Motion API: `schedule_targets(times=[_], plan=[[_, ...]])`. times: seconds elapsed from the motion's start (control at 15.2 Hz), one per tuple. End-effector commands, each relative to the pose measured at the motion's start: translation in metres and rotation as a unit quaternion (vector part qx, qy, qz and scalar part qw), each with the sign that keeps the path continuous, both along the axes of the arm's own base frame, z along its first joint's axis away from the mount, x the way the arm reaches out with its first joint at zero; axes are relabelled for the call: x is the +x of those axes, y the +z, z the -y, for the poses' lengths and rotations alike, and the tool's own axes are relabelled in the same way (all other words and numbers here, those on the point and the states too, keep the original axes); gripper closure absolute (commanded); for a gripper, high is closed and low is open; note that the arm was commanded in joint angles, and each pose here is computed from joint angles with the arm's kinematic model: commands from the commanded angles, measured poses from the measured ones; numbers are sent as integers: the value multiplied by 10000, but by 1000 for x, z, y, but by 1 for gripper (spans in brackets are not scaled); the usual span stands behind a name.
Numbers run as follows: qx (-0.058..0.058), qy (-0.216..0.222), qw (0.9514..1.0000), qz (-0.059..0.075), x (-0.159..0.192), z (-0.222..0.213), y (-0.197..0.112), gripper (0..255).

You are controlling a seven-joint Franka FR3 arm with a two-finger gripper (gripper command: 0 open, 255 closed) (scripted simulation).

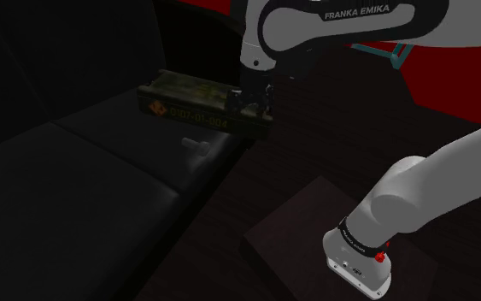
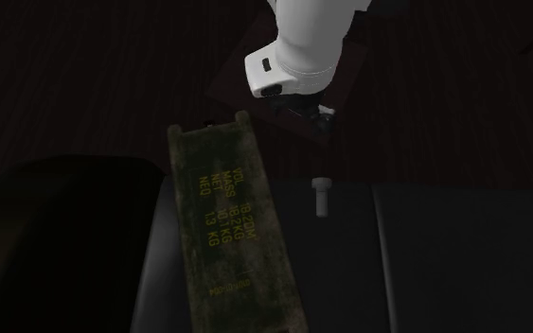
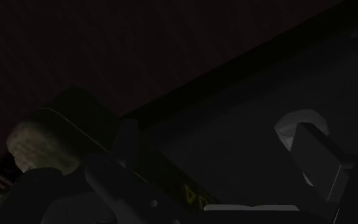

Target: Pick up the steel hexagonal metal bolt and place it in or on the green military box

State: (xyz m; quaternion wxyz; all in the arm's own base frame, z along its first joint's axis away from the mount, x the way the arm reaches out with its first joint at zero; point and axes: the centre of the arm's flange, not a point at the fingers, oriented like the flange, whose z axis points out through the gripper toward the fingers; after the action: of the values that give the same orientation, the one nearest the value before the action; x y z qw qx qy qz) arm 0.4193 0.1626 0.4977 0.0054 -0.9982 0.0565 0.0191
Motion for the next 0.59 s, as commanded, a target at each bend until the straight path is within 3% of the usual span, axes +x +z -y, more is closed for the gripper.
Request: schedule_targets(times=[0.0,0.53], plan=[[13,21,10000,-76,17,-19,-13,0],[50,115,9992,-379,73,-96,-67,0]])
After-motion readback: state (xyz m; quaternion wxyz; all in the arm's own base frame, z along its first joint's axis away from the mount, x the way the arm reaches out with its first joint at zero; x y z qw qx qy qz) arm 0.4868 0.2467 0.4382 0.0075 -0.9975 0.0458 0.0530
